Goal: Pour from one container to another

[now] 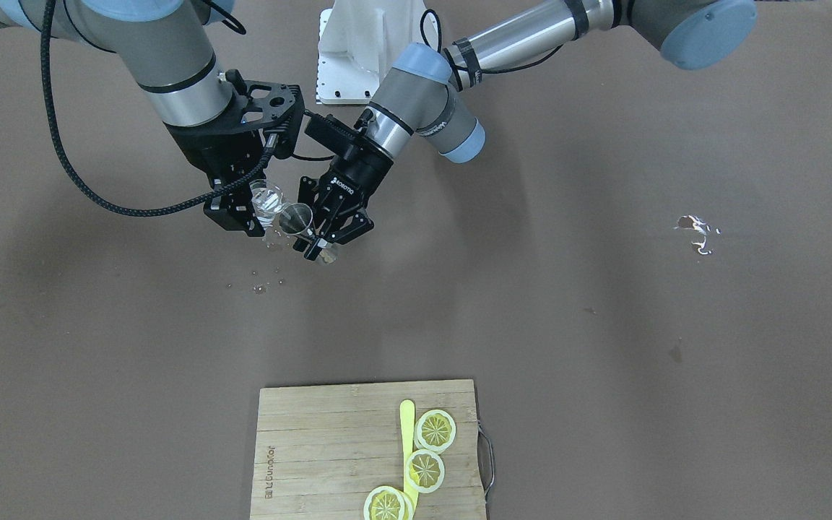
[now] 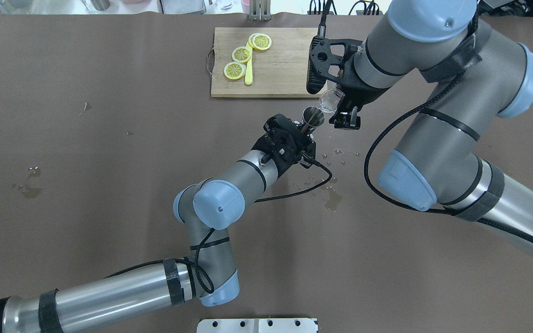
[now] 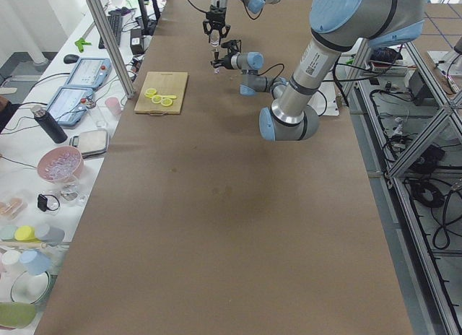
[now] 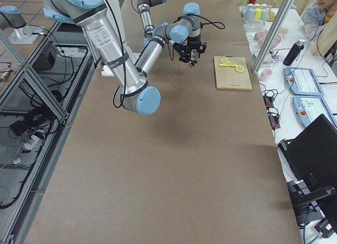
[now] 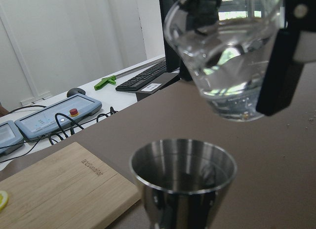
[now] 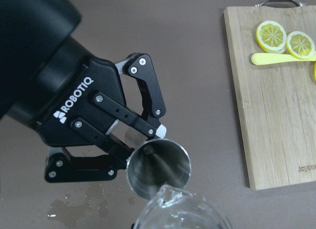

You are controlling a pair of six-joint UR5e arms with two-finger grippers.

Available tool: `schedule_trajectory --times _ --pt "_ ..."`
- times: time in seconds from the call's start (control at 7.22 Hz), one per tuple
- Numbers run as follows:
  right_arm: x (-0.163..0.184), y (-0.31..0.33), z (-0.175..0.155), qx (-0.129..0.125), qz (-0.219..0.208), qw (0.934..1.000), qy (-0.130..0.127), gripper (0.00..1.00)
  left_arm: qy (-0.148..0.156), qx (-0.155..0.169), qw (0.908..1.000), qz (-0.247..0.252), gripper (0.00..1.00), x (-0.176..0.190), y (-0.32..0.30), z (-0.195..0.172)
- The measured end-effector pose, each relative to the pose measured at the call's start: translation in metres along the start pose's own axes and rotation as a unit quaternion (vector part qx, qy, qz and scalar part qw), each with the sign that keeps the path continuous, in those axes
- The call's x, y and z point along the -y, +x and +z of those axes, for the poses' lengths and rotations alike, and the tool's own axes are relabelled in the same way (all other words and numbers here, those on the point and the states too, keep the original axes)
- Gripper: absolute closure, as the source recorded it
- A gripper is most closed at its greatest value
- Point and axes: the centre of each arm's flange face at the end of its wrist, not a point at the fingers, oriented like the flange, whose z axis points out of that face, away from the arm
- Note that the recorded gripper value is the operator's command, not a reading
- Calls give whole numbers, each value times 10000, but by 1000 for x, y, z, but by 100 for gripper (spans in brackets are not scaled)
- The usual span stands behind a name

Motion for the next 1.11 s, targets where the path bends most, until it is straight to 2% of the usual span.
schedule_trajectory --times 0.42,1.11 --pt "0 4 4 -22 97 9996 -261 100 0 0 10000 0 100 0 0 0" --pt "14 5 -1 -176 163 9961 -843 100 -2 -5 10000 0 100 -1 0 0"
